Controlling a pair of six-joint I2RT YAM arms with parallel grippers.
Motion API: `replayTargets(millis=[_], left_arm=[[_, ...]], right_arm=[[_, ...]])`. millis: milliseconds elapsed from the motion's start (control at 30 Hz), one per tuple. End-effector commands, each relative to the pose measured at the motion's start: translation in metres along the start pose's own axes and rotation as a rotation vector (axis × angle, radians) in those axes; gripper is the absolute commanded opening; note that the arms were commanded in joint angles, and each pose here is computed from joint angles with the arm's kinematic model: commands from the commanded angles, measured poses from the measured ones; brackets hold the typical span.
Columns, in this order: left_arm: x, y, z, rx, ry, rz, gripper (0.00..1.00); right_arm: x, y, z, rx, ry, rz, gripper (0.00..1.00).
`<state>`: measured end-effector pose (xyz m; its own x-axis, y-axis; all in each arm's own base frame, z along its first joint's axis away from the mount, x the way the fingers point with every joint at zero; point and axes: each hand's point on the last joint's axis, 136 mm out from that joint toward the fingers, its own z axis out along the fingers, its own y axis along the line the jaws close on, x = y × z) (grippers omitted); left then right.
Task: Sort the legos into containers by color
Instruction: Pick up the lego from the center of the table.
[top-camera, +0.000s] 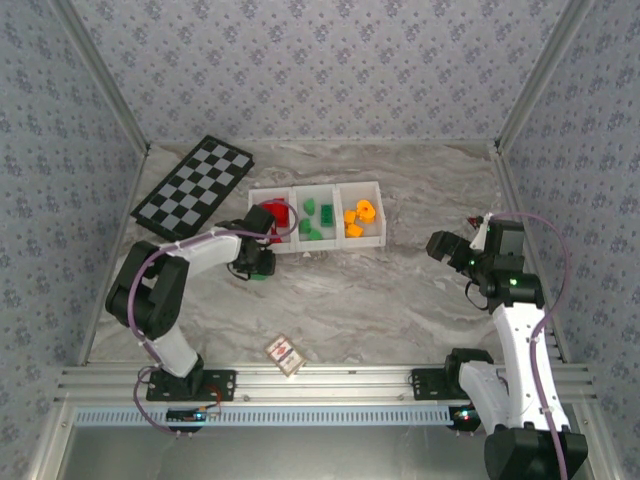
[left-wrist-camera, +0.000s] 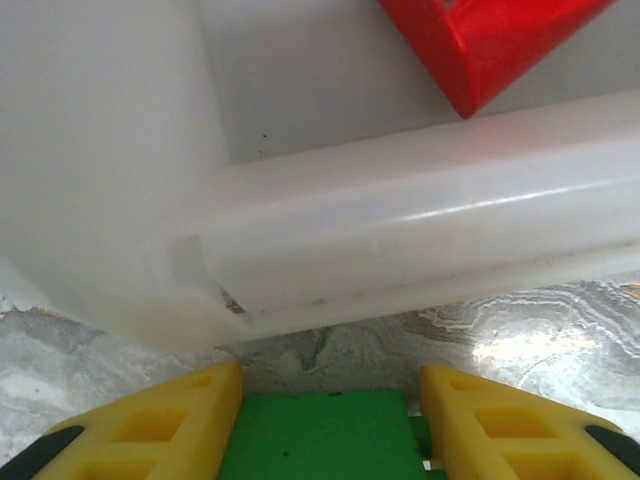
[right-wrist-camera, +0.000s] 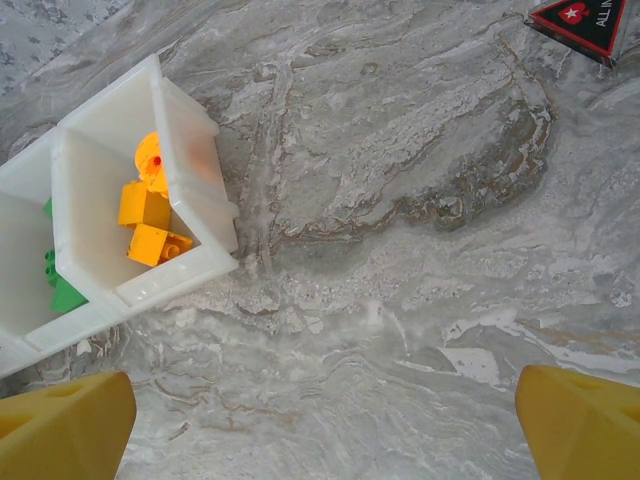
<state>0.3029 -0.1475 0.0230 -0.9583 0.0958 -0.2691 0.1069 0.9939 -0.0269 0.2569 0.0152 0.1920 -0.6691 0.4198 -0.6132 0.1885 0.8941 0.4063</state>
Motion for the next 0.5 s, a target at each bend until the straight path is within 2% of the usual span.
replayTargets(millis=[0,233,300,467], left_arm=[[0.002,0.0,-0.018,0.009,-0.006,-0.037,0.31],[-0.01,-0.013,-0.055,0.052,-0.081,-0.062,0.29],[-0.022,-0.019,-0.069,0.07,-0.116,-0.061,0.32],[-0.067,-0.04,-0.097,0.12,-0.203,-0.042,0.32]], right_arm=[[-0.002,-0.003,0.002,0.007,-0.01,0.014,1.0],[-0.002,-0.002,0.004,-0.001,-0.009,0.016,1.0],[-0.002,-0.001,0.005,-0.006,-0.006,0.018,1.0],[0.005,-0.002,0.011,-0.018,0.013,0.035,1.0]])
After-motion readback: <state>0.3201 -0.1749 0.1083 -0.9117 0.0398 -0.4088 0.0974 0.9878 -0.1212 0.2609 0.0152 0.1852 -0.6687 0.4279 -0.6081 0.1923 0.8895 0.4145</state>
